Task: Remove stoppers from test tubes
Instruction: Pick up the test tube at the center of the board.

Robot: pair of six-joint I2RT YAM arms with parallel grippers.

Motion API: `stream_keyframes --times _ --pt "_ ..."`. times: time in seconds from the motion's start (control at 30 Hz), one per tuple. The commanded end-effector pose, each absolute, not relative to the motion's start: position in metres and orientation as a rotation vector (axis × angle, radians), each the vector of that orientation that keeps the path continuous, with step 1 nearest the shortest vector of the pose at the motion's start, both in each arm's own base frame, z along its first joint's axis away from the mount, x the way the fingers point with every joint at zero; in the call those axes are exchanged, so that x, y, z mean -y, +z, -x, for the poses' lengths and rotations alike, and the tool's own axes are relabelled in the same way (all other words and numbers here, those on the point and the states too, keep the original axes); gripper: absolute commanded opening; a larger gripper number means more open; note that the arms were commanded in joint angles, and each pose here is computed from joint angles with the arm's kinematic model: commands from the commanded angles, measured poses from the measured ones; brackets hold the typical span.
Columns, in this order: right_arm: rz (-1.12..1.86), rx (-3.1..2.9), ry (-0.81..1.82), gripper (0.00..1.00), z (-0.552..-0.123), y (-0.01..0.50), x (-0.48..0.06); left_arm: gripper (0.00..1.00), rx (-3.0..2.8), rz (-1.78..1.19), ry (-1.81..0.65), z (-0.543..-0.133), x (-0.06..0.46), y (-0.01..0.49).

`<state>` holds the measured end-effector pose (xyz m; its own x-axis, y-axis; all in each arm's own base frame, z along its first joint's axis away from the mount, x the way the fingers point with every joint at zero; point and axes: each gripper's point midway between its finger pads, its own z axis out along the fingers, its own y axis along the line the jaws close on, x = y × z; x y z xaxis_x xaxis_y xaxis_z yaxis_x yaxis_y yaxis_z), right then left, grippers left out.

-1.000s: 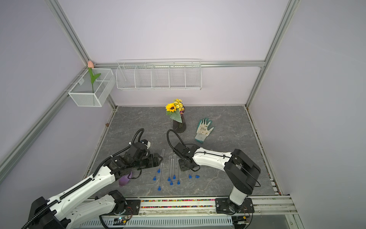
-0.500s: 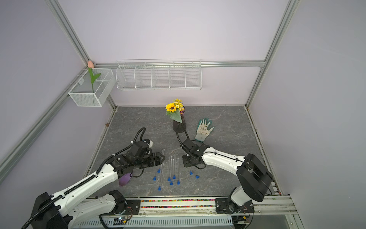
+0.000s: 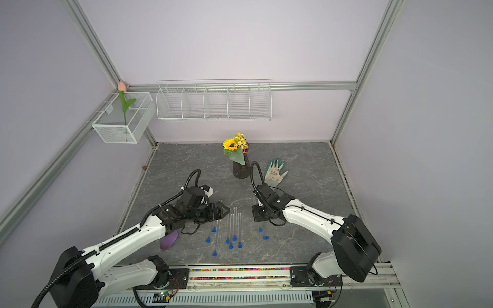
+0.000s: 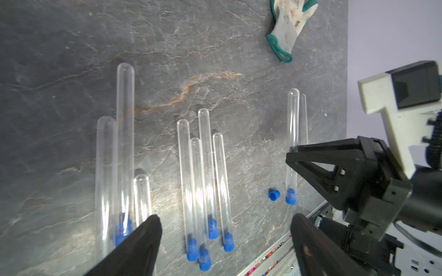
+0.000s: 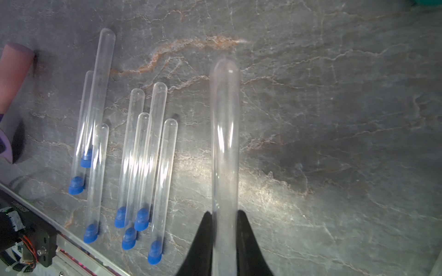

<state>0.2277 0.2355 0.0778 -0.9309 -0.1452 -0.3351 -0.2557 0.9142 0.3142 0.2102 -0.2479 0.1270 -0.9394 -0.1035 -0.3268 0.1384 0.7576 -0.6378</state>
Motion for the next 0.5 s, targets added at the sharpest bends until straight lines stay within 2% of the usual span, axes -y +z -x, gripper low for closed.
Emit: stream_keyframes --times 0.0,0.17,0.47 --pt "0.306 -2.753 0.563 0.16 -0.224 0.085 -0.234 0.87 -2.570 -0.059 -1.124 -0.213 0.266 0.141" --pt "0.285 -2.744 0.584 0.16 -0.223 0.089 -0.228 0.87 -2.561 -0.143 -1.266 -0.209 0.286 0.150" --pt "0.299 -2.678 0.673 0.16 -0.219 0.109 -0.228 0.87 -2.513 -0.185 -1.374 -0.218 0.308 0.169"
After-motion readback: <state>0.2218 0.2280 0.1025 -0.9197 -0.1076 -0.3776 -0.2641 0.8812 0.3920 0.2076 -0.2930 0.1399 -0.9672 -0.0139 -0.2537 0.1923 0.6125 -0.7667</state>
